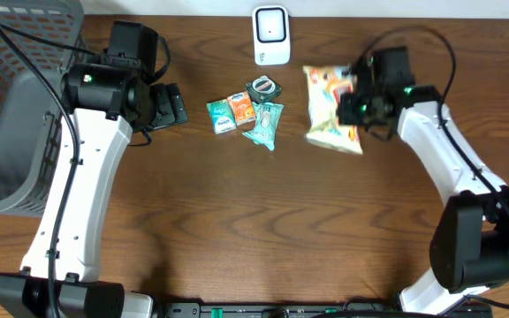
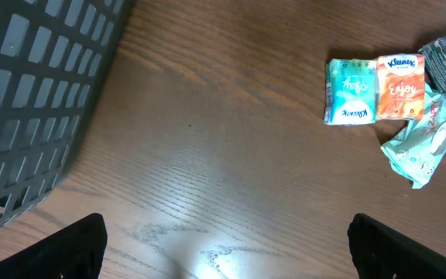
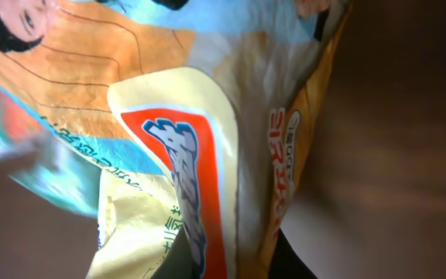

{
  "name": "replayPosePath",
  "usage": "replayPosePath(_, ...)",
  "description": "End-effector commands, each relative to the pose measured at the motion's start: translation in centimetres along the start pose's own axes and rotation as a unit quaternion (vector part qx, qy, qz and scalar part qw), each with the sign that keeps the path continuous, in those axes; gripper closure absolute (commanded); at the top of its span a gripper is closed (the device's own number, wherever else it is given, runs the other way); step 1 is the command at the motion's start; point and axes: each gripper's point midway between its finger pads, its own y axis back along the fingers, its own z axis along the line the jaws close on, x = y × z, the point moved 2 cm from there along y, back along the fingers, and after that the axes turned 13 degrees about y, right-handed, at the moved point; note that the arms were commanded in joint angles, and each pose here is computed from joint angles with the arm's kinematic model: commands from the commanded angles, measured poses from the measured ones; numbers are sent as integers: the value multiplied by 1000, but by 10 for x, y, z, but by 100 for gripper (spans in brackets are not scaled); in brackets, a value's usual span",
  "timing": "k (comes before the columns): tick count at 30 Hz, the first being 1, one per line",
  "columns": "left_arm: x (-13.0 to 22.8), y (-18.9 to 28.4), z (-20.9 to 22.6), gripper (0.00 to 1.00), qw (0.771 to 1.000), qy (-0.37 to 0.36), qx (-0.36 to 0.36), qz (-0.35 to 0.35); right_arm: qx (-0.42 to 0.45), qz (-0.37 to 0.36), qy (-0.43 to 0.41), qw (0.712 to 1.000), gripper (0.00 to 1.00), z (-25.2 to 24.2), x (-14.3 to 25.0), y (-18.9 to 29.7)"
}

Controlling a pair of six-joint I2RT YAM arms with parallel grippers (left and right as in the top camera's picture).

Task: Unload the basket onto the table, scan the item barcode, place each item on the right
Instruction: 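Lift the yellow bag up to the scanner with the right gripper, then carry the yellow bag to the far right edge and release it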

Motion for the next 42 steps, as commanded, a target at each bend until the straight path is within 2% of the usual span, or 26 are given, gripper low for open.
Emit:
replayPosePath(1,-3,4,2,3,1000,-3,-2,-9,-1,-65,34,997,99,10,-39,28)
replayPosePath(7,-3,4,2,2,1000,-3,-2,-9,-5,-164,51,985,99,22,-85,38)
replayPosePath(11,-3,4,2,2,1000,-3,-2,-9,-24,-276,56,959,99,44,-144,62)
replayPosePath(15,-3,4,2,2,1000,-3,-2,-9,-31,-296,69,952,99,56,-187,65)
replayPosePath(16,-3,4,2,2,1000,-3,-2,-9,-34,-292,73,953,99,60,-206,57)
replayPosePath(21,-3,4,2,2,1000,-3,-2,-9,-37,-301,95,948,99,70,-247,0)
replayPosePath(27,-3,4,2,2,1000,-3,-2,-9,-37,-339,105,934,99,74,-256,-54)
replayPosePath(31,-3,4,2,2,1000,-3,-2,-9,-10,-324,96,941,99,69,-248,-77)
replayPosePath(37,-3,4,2,2,1000,-3,-2,-9,-2,-311,91,946,99,64,-243,-82)
replayPosePath(42,-3,4,2,2,1000,-2,-2,-9,9,-274,84,958,99,59,-226,-101)
